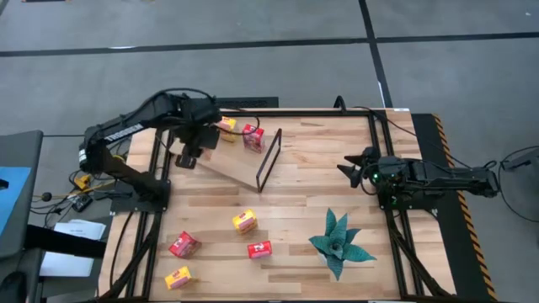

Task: Stack cereal on shelf
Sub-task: Put the orange cereal box aligned with the other orange cereal boxes on the shelf

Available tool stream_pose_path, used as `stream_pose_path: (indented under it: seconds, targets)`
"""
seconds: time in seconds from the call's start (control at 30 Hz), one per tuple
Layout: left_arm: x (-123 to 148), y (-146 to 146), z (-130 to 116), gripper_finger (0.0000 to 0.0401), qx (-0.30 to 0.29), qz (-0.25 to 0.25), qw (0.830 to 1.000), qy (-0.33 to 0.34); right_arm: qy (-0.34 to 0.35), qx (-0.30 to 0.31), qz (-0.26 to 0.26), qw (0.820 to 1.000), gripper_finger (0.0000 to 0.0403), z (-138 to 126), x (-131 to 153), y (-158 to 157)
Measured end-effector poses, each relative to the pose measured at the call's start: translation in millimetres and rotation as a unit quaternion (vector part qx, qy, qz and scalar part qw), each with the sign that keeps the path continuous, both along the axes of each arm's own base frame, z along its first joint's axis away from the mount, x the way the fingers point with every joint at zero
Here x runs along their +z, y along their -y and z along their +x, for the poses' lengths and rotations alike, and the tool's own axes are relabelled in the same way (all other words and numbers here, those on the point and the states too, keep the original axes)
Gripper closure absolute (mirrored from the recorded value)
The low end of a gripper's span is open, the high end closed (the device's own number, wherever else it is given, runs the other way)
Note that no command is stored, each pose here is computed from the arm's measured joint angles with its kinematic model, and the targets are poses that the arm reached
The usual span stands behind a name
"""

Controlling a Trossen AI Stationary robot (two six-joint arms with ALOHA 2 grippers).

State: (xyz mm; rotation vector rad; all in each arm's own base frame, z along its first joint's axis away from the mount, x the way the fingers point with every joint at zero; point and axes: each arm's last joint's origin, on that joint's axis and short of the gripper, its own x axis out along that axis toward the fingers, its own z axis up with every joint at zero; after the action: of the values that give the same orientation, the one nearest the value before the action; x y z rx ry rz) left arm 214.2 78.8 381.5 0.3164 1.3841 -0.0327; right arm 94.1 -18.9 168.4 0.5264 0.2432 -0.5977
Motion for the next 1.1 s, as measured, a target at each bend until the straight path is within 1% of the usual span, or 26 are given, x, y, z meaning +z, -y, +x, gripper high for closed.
stream_pose_path:
  seconds: [0.1, 0.23, 0.37, 0.6, 0.77, 0.97, 1.1]
  targets:
    - [-22, -12, -4, 0.0259, -0.024, -0.018, 0.999, -0.033, 0.001, -0.014, -0.006, 1.0, 0.0086, 0, 0, 1]
    - [-49, -24, -8, 0.0259, -0.043, -0.025, 0.996, -0.069, 0.005, -0.026, -0.007, 1.0, 0.0086, 0, 1, 1]
    - [-66, -35, -9, 0.0259, -0.052, -0.023, 0.995, -0.076, 0.007, -0.034, -0.007, 0.999, 0.0086, -1, 1, 2]
    - [-69, -50, -18, 0.0259, -0.058, -0.023, 0.995, -0.08, 0.011, -0.043, -0.003, 0.999, 0.0086, -1, 1, 2]
    - [-69, -59, -22, 0.0259, -0.046, -0.026, 0.997, -0.061, 0.011, -0.043, -0.003, 0.999, 0.0086, -1, 1, 2]
    - [-69, -64, -24, 0.0259, -0.064, -0.016, 0.996, -0.062, 0.011, -0.043, -0.002, 0.999, 0.0086, -1, 1, 2]
    - [-69, -66, -25, 0.0259, -0.064, -0.015, 0.996, -0.062, 0.011, -0.043, -0.002, 0.999, 0.0086, -1, 1, 2]
